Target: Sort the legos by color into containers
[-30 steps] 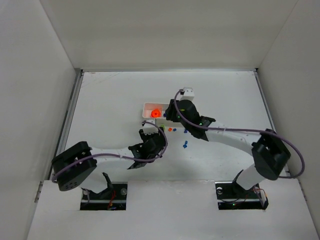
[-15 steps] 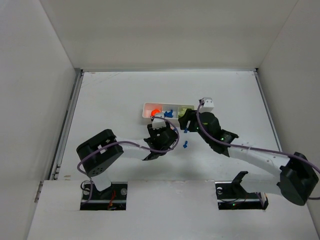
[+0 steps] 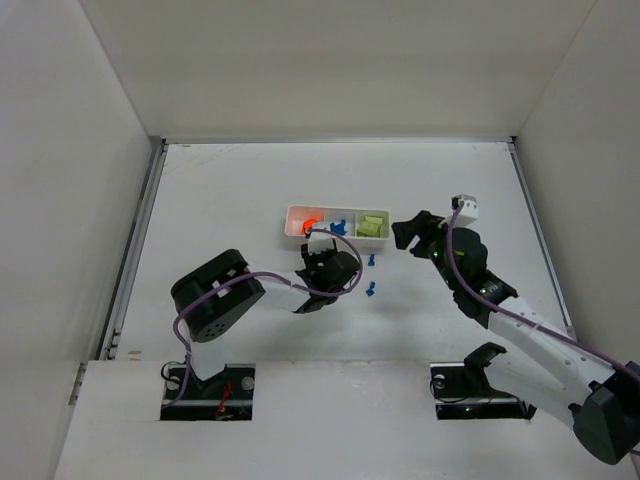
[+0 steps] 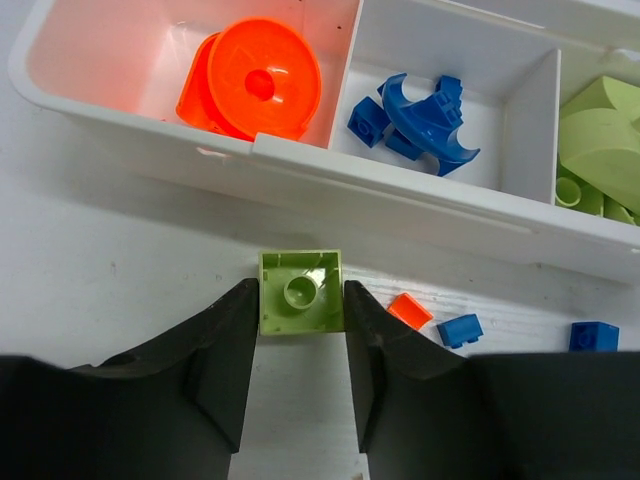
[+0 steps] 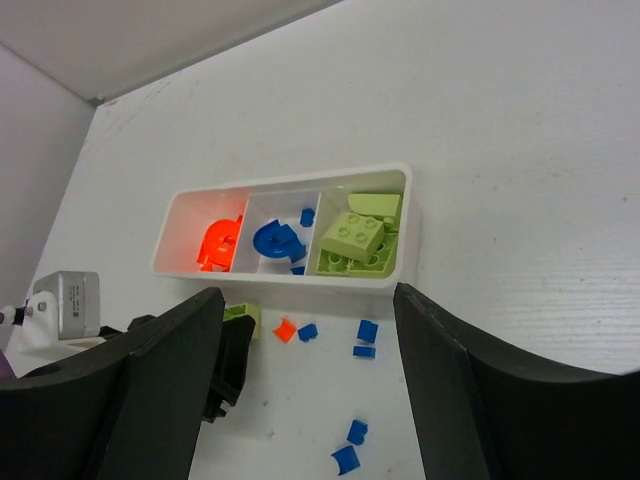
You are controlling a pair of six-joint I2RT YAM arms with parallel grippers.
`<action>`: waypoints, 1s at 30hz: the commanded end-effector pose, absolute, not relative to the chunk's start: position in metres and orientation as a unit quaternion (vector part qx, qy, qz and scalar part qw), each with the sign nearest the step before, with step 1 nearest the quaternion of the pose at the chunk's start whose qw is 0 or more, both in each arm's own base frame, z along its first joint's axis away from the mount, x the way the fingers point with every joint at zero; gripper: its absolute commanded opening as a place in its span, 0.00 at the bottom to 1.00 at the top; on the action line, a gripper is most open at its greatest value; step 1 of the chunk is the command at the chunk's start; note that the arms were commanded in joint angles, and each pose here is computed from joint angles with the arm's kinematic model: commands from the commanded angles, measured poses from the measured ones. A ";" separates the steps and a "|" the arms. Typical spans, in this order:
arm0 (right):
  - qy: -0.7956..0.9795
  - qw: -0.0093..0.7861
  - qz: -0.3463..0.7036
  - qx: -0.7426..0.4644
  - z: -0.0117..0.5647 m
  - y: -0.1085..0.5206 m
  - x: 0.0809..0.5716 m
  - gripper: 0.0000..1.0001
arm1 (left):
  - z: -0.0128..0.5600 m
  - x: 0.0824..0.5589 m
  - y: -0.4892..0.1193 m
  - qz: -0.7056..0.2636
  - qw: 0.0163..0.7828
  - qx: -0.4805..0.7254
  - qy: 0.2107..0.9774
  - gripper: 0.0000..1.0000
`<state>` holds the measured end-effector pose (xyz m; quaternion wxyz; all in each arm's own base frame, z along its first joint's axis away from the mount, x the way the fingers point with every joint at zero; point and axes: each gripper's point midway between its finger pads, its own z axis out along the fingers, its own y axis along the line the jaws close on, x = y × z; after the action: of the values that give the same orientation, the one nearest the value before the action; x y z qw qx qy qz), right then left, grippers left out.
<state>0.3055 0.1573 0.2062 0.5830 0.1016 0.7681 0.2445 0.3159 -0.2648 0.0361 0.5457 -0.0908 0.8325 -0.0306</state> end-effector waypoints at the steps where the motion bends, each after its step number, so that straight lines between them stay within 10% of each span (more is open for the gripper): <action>1: 0.748 0.594 0.274 0.106 0.221 0.157 0.307 0.75 | 0.050 0.325 -0.269 -0.043 0.558 -0.113 0.821 0.29; 15: 0.745 0.598 0.270 0.121 0.220 0.146 0.309 0.75 | 0.124 0.287 -0.279 -0.130 0.583 -0.089 0.797 0.16; 30: 0.744 0.600 0.260 0.139 0.215 0.136 0.314 0.73 | 0.147 0.357 -0.390 -0.245 0.524 -0.039 0.815 0.20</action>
<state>0.3099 0.1387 0.1972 0.5764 0.1295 0.7687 0.2451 0.3510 -0.3686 0.1351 0.5333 -0.0589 0.8165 -0.2134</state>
